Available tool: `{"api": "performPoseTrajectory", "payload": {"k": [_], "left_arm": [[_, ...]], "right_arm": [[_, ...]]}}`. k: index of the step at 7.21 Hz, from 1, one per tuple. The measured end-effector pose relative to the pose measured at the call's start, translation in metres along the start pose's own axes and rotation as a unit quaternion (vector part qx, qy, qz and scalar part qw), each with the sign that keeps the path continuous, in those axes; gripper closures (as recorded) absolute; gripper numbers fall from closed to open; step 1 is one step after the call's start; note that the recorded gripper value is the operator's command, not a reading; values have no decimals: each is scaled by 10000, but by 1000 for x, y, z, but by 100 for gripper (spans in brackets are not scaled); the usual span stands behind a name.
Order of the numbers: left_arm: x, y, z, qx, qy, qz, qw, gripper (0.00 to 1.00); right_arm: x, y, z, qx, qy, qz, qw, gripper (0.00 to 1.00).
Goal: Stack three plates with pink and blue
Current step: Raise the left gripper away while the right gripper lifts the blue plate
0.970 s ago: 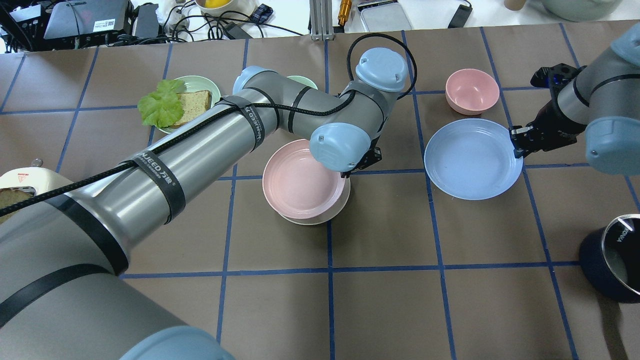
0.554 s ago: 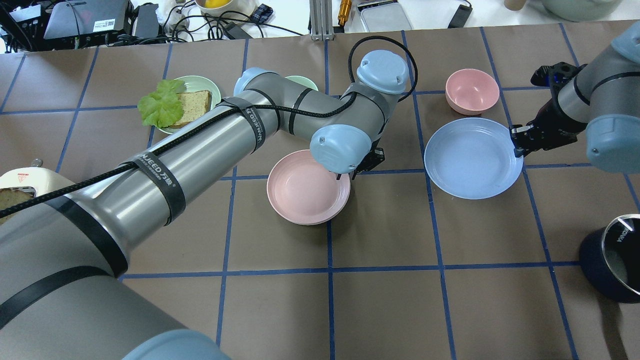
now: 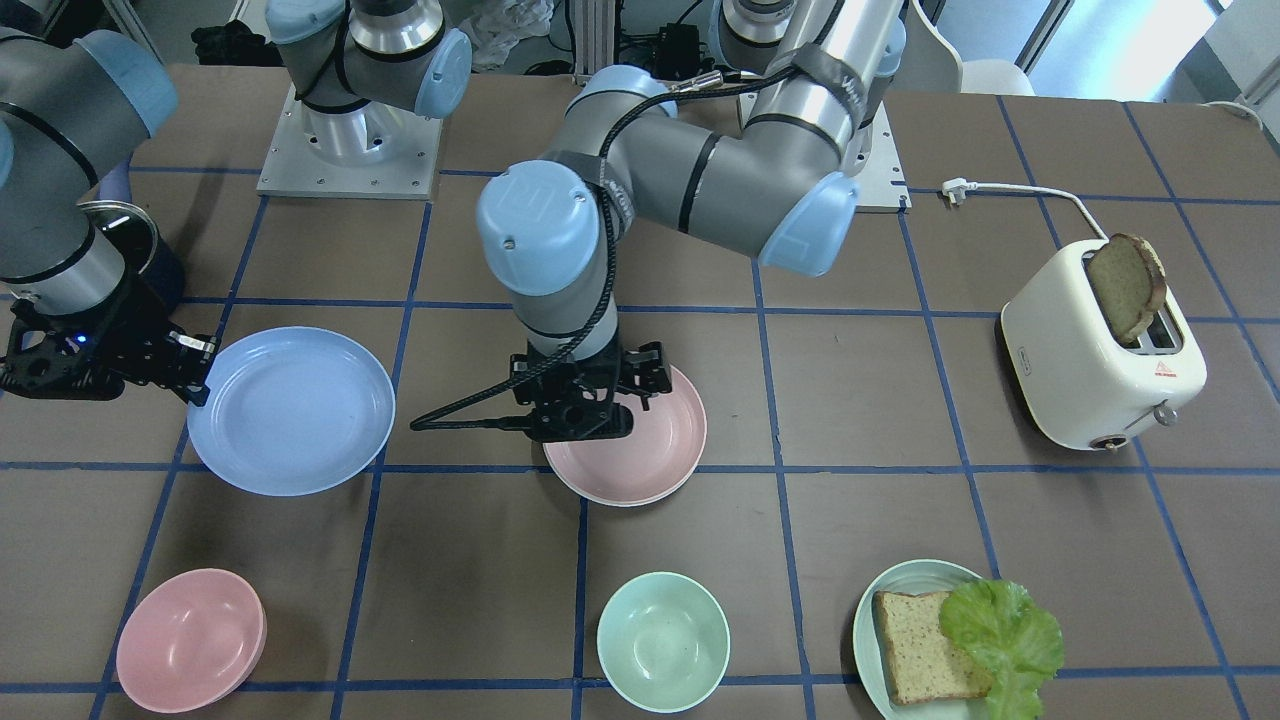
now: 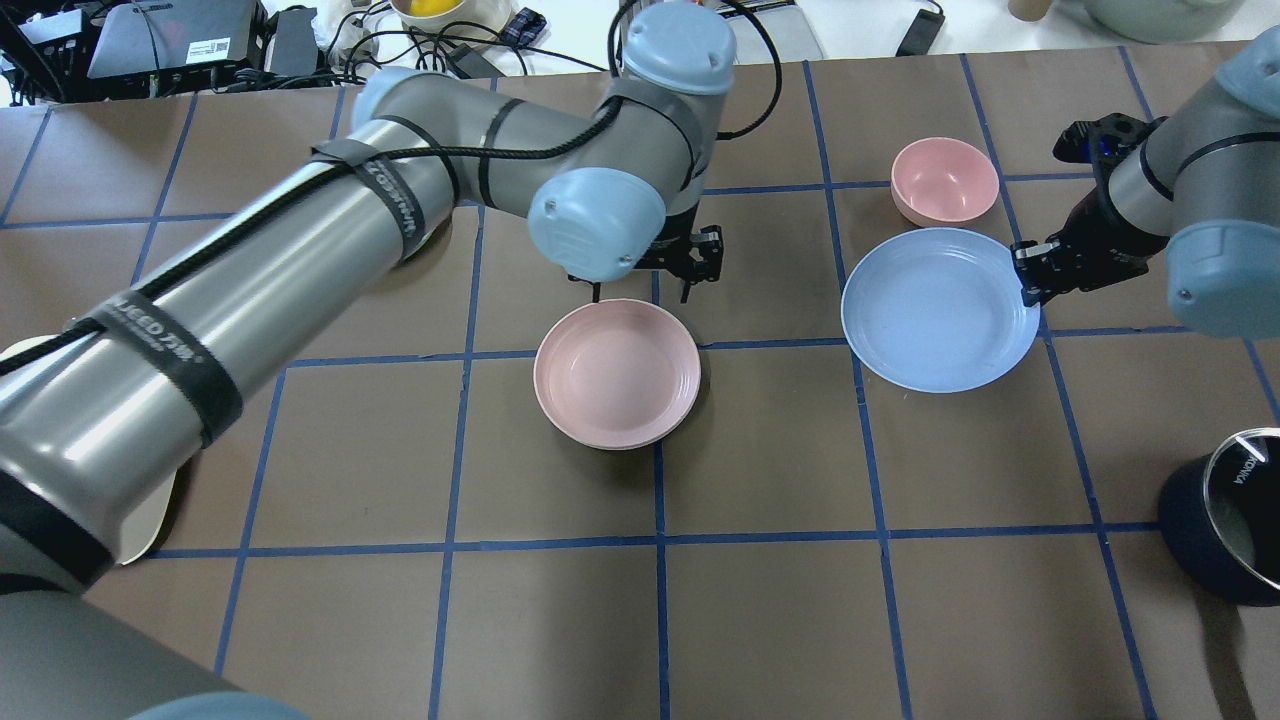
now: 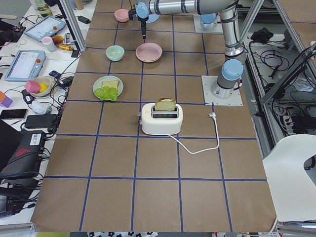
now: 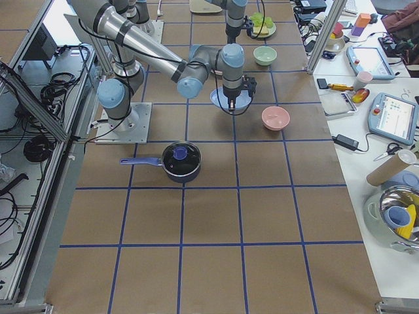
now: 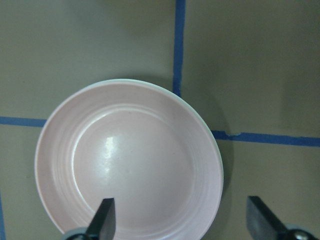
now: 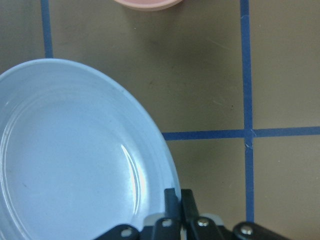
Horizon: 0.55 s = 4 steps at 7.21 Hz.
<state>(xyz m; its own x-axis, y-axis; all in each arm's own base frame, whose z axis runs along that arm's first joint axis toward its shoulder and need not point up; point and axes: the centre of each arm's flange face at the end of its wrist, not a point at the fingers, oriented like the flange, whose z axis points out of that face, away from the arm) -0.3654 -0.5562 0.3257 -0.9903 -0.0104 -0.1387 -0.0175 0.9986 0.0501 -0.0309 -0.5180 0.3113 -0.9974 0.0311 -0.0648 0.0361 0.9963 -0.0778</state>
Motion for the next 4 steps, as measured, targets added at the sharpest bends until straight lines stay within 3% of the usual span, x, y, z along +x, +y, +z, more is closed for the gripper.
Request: {"api": "performPoseTrajectory", "payload": {"k": [2,4], "left_arm": [[-70,0,-49,-155,174,143,9996,0],[-129,26,-105,-239,528,153,9982,0]], "right_arm": [[-34,0,2,-12,-56,-100,9999,100],[-71,3,5,-4,-121,-178,9998,100]]}}
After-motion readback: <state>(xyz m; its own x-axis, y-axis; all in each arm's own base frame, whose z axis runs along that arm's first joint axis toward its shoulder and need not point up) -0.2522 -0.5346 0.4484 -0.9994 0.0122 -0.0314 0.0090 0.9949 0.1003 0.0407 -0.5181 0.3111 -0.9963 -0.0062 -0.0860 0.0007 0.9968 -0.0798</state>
